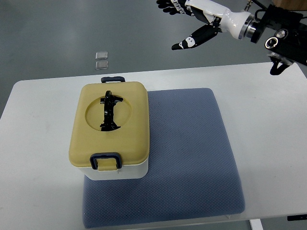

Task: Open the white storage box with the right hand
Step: 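Swing the right hand over the box toward the black lid handle, then lower the right hand and grasp the black handle on the yellow lid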

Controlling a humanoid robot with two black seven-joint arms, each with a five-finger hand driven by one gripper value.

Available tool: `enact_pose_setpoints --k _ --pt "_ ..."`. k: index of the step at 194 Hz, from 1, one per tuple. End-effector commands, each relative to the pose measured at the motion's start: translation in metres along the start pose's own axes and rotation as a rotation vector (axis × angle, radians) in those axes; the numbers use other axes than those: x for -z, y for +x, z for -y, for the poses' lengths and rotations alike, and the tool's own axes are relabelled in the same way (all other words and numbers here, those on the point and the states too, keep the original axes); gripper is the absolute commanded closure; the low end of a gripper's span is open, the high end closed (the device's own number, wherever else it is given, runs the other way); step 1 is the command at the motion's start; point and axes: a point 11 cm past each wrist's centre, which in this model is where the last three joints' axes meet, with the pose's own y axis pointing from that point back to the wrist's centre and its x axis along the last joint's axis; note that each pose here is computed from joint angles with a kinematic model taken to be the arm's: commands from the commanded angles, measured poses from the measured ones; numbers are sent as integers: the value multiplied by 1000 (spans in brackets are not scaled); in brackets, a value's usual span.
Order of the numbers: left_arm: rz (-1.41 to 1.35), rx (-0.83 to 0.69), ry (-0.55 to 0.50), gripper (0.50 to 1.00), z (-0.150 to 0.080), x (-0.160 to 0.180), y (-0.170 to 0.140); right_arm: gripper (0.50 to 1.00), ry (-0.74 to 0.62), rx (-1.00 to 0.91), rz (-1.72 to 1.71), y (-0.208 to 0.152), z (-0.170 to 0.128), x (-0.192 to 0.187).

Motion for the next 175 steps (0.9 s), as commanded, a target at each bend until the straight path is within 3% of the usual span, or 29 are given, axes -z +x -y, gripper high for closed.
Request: enact_pose_setpoints --k 1,32,75,146,175 --pt "0 0 1 500 0 0 0 572 62 122 -141 -5 26 36" --pt "0 0 1 500 0 0 0 572 131 345 -303 -38 68 82" --pt "0 0 -1 500 0 0 0 581 168 572 -462 -86 99 114" --pt "0 0 1 500 0 0 0 599 191 743 -774 -126 110 113" --pt "0 0 1 500 0 0 0 642 189 763 -831 -128 109 109"
